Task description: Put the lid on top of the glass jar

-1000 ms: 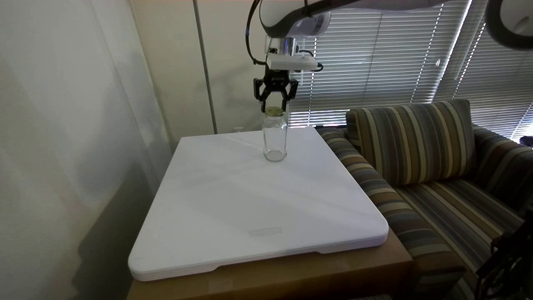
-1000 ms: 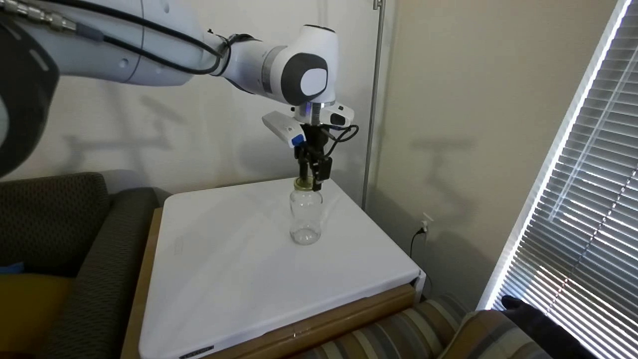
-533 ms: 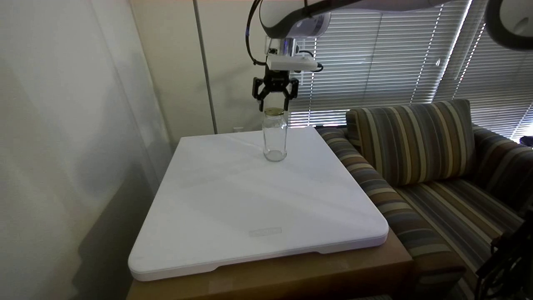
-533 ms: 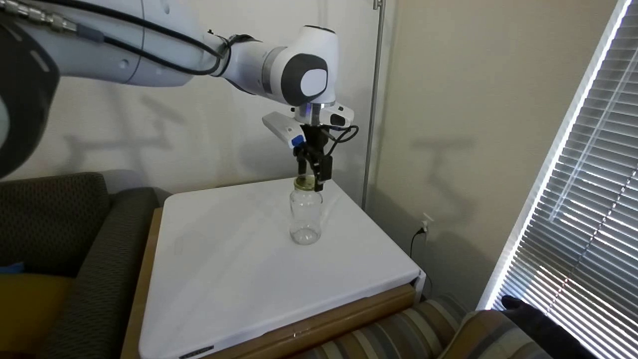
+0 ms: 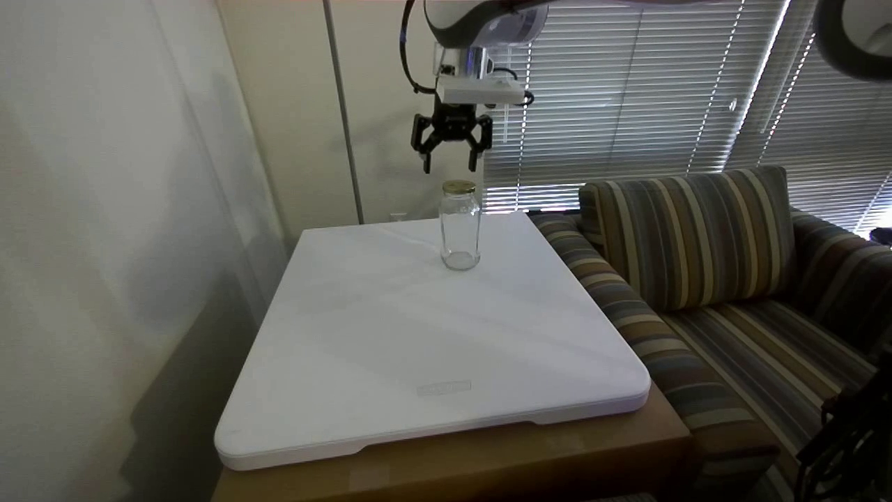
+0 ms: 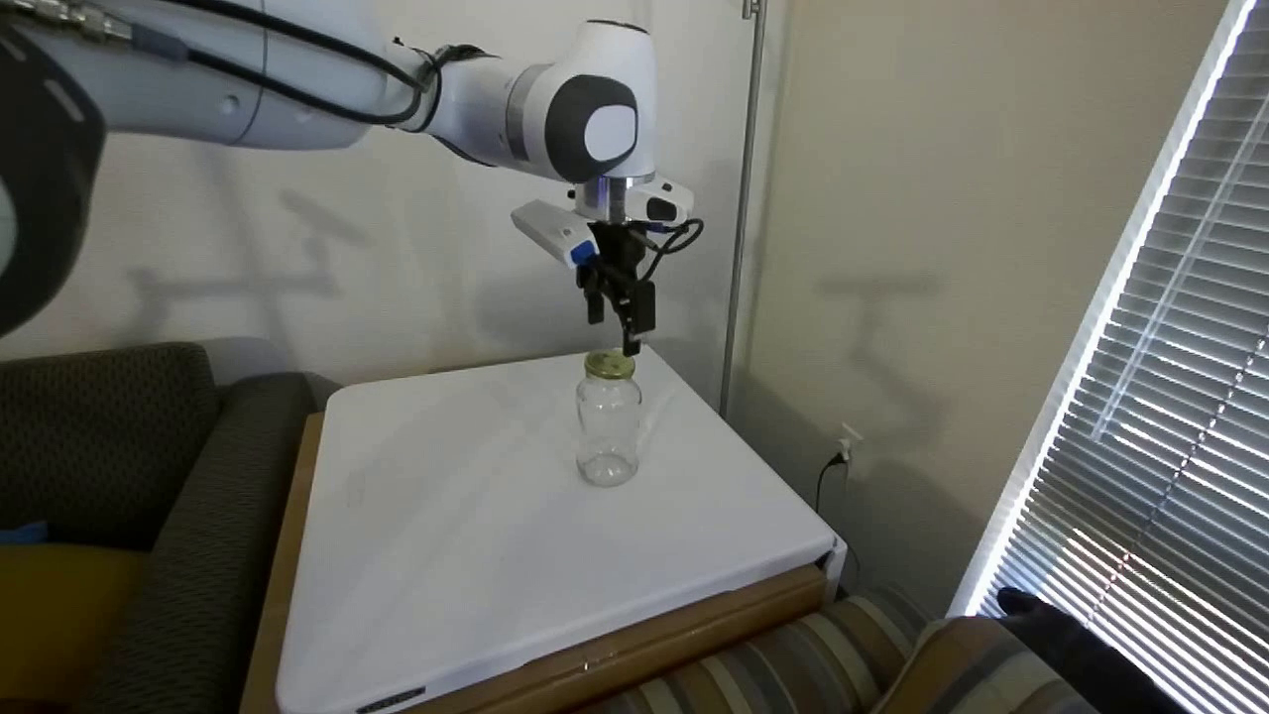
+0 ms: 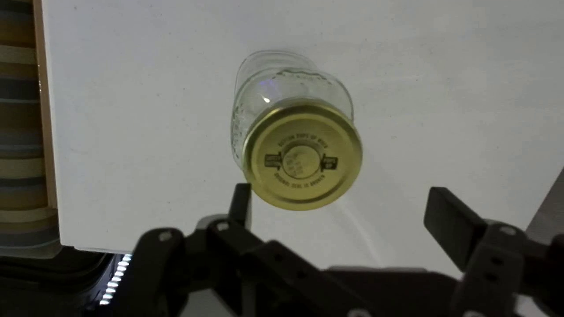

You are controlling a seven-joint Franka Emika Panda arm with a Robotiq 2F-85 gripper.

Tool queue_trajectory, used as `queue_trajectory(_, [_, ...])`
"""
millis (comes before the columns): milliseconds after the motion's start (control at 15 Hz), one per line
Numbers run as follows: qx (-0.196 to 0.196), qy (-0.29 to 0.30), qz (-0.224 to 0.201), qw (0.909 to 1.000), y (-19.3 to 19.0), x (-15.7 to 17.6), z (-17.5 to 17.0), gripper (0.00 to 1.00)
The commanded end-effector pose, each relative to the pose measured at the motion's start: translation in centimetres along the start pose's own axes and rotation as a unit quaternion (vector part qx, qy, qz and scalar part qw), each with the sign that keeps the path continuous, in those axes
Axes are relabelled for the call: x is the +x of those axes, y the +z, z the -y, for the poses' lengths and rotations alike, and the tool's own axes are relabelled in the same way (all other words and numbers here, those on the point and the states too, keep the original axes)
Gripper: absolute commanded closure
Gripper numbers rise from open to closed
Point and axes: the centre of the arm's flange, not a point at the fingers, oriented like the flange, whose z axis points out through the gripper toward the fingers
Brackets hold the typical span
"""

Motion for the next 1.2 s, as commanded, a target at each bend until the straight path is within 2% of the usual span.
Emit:
queue_trajectory(0, [-0.025,-0.007,0.004,0.9997,-3.1,1.1,2.7,0.0])
queue_trajectory(467, [-0.067,0.023,0.031,0.997,-9.6,-0.9,3.7,0.0])
queue_trajectory(600, [-0.068,0.022,0.045,0.9964,-11.0,-1.2,3.6,0.0])
queue_trajectory(733, [-0.067,0.007,0.068,0.9954,-12.0,-1.9,3.6,0.0])
queue_trajectory(800, [-0.062,0.017,0.044,0.997,-10.7,-3.1,3.2,0.0])
queue_trajectory(1133, [-0.064,0.015,0.052,0.9965,-11.4,-3.3,3.2,0.0])
